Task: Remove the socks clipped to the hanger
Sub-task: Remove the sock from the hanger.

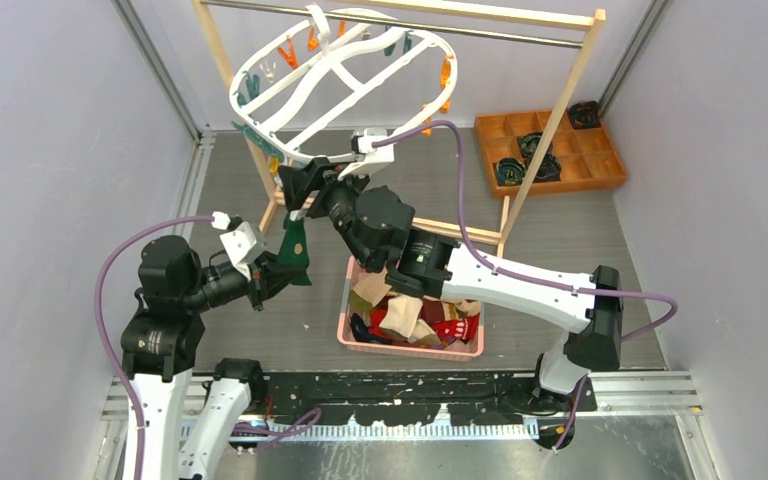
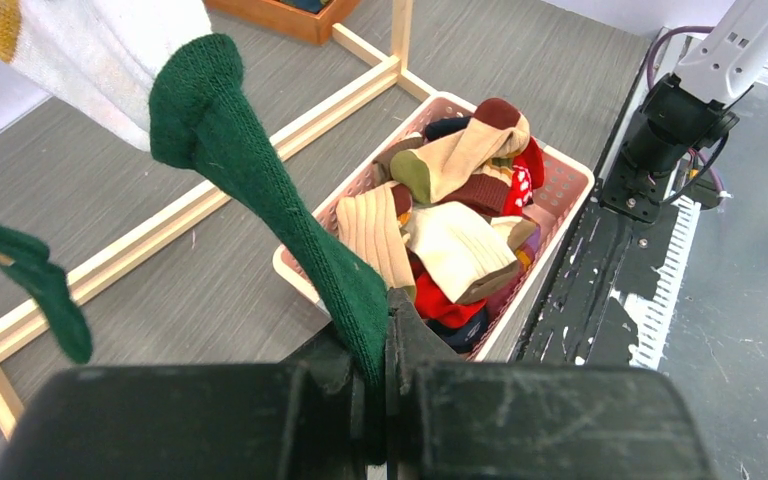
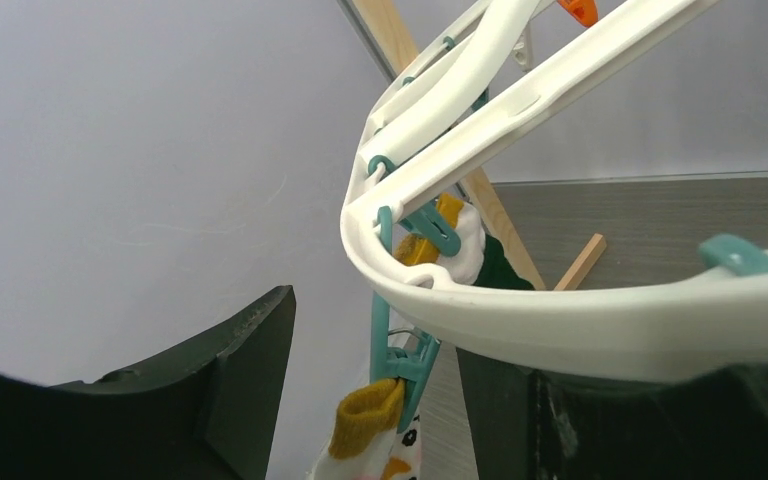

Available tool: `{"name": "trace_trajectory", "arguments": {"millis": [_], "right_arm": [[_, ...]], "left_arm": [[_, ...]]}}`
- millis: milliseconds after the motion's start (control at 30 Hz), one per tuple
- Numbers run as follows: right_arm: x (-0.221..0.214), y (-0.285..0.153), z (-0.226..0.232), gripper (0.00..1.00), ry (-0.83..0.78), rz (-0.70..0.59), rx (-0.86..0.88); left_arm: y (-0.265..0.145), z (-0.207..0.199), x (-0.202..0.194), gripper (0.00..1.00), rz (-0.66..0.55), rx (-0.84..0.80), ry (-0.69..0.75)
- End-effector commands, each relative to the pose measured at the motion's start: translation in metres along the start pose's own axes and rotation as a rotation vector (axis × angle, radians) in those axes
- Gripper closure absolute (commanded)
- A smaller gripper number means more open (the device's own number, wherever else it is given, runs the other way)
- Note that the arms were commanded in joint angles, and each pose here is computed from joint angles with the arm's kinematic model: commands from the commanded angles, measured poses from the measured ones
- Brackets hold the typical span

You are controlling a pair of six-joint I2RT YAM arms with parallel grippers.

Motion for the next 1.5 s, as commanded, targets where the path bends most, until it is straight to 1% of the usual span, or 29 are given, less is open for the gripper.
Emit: {"name": "trace_trajectory", "arguments": {"millis": [0, 133, 233, 367, 500, 633, 733, 800, 1033, 1333, 1467], "right_arm": [[0.023, 0.006, 0.013, 0.36, 0.081, -0.015, 0.053], [0.02, 0.009, 0.014, 0.36, 0.082, 0.007, 0.045], [0.014, 0.009, 0.009, 0.34, 0.094, 0.026, -0.004], [0.008, 0.009, 0.002, 0.32, 0.116, 0.023, -0.048], [0.005, 0.012, 0.003, 0.32, 0.118, 0.021, -0.051], [0.008, 0.015, 0.005, 0.35, 0.11, 0.007, -0.051], [0.01, 0.016, 0.007, 0.39, 0.093, -0.004, -0.04], [0.01, 0.017, 0.008, 0.4, 0.072, 0.005, -0.035], [0.004, 0.01, 0.008, 0.32, 0.035, 0.044, -0.007], [0.001, 0.003, 0.001, 0.33, -0.006, 0.073, -0.032], [0.002, 0.004, 0.0, 0.35, -0.018, 0.061, -0.043]], "left_arm": [[-0.001, -0.002, 0.003, 1.0, -0.013, -0.011, 0.036], [-0.001, -0.001, 0.003, 1.0, -0.014, -0.004, 0.053], [-0.002, 0.0, 0.002, 1.0, -0.014, 0.011, 0.09], [-0.003, 0.002, 0.002, 1.0, -0.013, 0.023, 0.132], [-0.003, 0.003, 0.003, 1.0, -0.012, 0.025, 0.135], [-0.003, 0.003, 0.004, 1.0, -0.012, 0.028, 0.139], [-0.003, 0.004, 0.004, 1.0, -0.012, 0.03, 0.139], [-0.003, 0.004, 0.004, 1.0, -0.01, 0.032, 0.136], [-0.003, 0.005, 0.004, 1.0, -0.007, 0.035, 0.133], [-0.003, 0.007, 0.009, 1.0, -0.018, 0.051, 0.14], [-0.003, 0.007, 0.011, 1.0, -0.027, 0.049, 0.129]]}}
Point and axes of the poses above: each gripper's point midway between its finger pads, its own y axis out along the fingers, its own z axis along the line the jaws close on, x = y × z, the point moved 7 cm from there along -y, back along the fingers, and after that the axes turned 1 degree about y, right-handed, at the moved point
